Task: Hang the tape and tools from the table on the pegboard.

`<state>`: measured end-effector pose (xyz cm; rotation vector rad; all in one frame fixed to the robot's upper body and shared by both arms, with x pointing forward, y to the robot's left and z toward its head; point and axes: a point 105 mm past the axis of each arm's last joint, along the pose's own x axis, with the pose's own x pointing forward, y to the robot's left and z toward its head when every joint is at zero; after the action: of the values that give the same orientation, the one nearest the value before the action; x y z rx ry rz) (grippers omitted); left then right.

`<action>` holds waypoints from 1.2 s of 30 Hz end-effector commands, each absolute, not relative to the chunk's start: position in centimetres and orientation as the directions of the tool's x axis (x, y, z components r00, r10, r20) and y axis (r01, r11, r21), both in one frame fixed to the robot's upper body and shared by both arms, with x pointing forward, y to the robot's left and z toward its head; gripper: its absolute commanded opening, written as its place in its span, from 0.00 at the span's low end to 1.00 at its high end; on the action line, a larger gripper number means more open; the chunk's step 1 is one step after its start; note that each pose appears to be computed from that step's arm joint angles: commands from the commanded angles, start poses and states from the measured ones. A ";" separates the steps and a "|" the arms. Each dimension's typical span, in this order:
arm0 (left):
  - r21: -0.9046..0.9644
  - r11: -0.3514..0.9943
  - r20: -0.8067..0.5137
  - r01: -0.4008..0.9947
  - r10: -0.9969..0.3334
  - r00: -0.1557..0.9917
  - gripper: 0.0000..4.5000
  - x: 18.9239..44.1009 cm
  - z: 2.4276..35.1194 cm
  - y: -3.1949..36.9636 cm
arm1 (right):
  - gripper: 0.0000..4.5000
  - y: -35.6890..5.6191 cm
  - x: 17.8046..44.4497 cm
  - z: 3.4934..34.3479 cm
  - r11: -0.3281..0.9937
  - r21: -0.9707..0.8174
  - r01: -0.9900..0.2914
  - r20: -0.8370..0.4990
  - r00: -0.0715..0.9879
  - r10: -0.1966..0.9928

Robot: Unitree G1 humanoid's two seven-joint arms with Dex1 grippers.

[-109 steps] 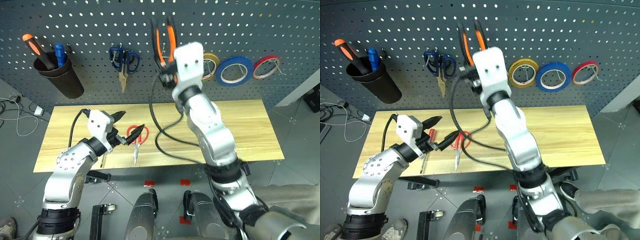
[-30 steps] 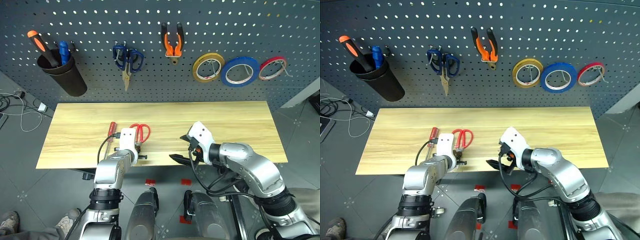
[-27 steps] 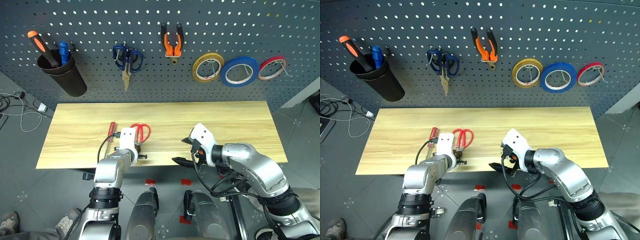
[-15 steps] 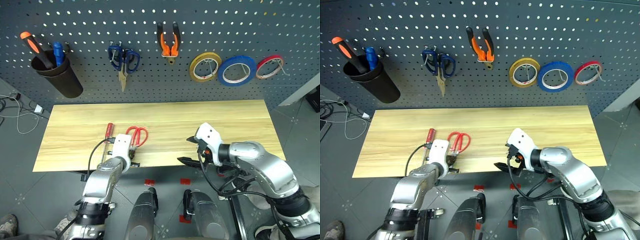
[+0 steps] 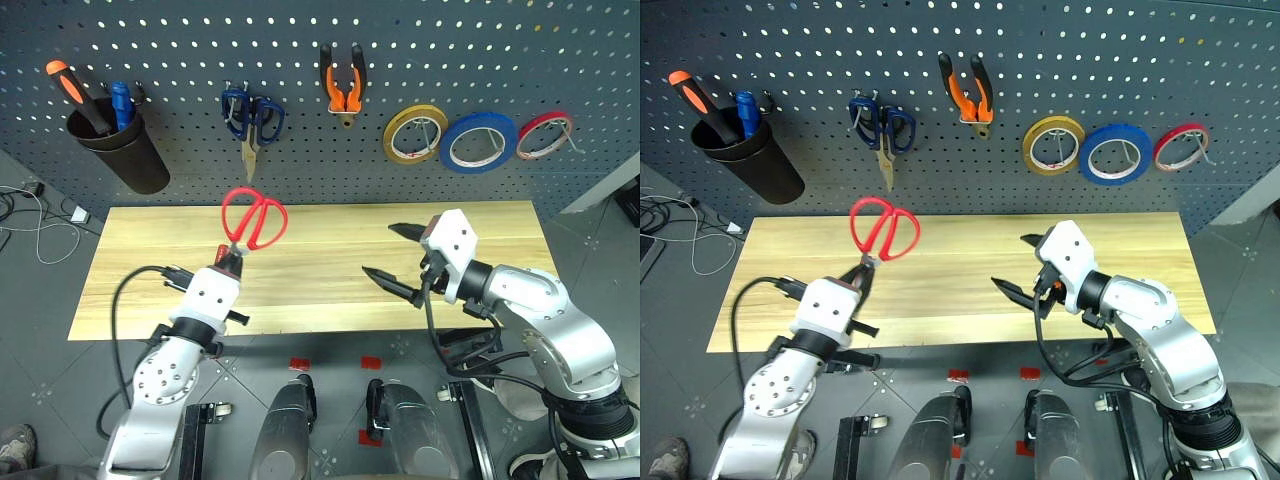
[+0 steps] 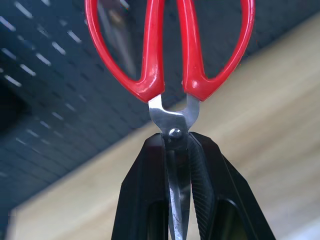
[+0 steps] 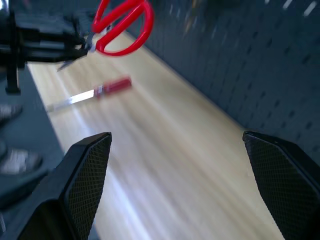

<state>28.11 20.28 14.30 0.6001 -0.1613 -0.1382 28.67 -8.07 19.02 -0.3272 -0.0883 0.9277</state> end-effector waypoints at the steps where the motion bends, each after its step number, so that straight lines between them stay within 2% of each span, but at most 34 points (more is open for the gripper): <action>1: 0.620 0.784 0.230 0.018 -0.204 0.952 0.06 28.3 17.8 20.7 | 1.00 -8.0 28.5 20.8 0.570 -0.338 -0.749 0.026 0.598 0.801; 9: 0.631 0.776 0.299 -0.008 -0.234 0.925 0.06 30.7 20.4 20.4 | 1.00 -8.1 30.3 22.1 0.619 -0.360 -0.698 0.083 0.637 0.766; 15: 0.646 0.763 0.332 -0.030 -0.245 0.911 0.06 33.2 21.7 19.9 | 1.00 -7.4 30.7 22.6 0.612 -0.366 -0.701 0.101 0.624 0.775; 24: 0.624 0.781 0.303 -0.014 -0.225 0.926 0.06 36.3 21.3 19.2 | 1.00 -6.8 30.8 23.0 0.606 -0.364 -0.707 0.116 0.612 0.783; 26: 0.601 0.799 0.283 -0.010 -0.200 0.938 0.23 37.2 20.8 19.3 | 1.00 -6.8 30.9 23.0 0.610 -0.358 -0.707 0.118 0.614 0.780; 28: 0.573 0.820 0.251 -0.003 -0.172 0.952 0.35 38.1 19.9 19.6 | 1.00 -6.9 31.1 22.8 0.626 -0.344 -0.700 0.116 0.630 0.768; 31: 0.541 0.839 0.103 0.061 -0.138 0.985 0.55 39.1 16.6 20.3 | 1.00 -7.3 31.0 22.0 0.648 -0.321 -0.691 0.094 0.657 0.748; 34: 0.437 0.885 -0.046 0.159 -0.154 0.987 0.75 38.6 13.3 20.4 | 1.00 -7.0 30.5 20.5 0.649 -0.289 -0.704 0.029 0.671 0.741; 36: 0.359 0.915 -0.097 0.185 -0.160 0.982 0.87 37.8 12.1 20.9 | 1.00 -6.5 30.0 20.0 0.644 -0.260 -0.720 0.004 0.666 0.746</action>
<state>38.48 20.57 11.78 0.4406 0.0617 -0.1653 31.24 -7.50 19.01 -0.2481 -0.0783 0.8065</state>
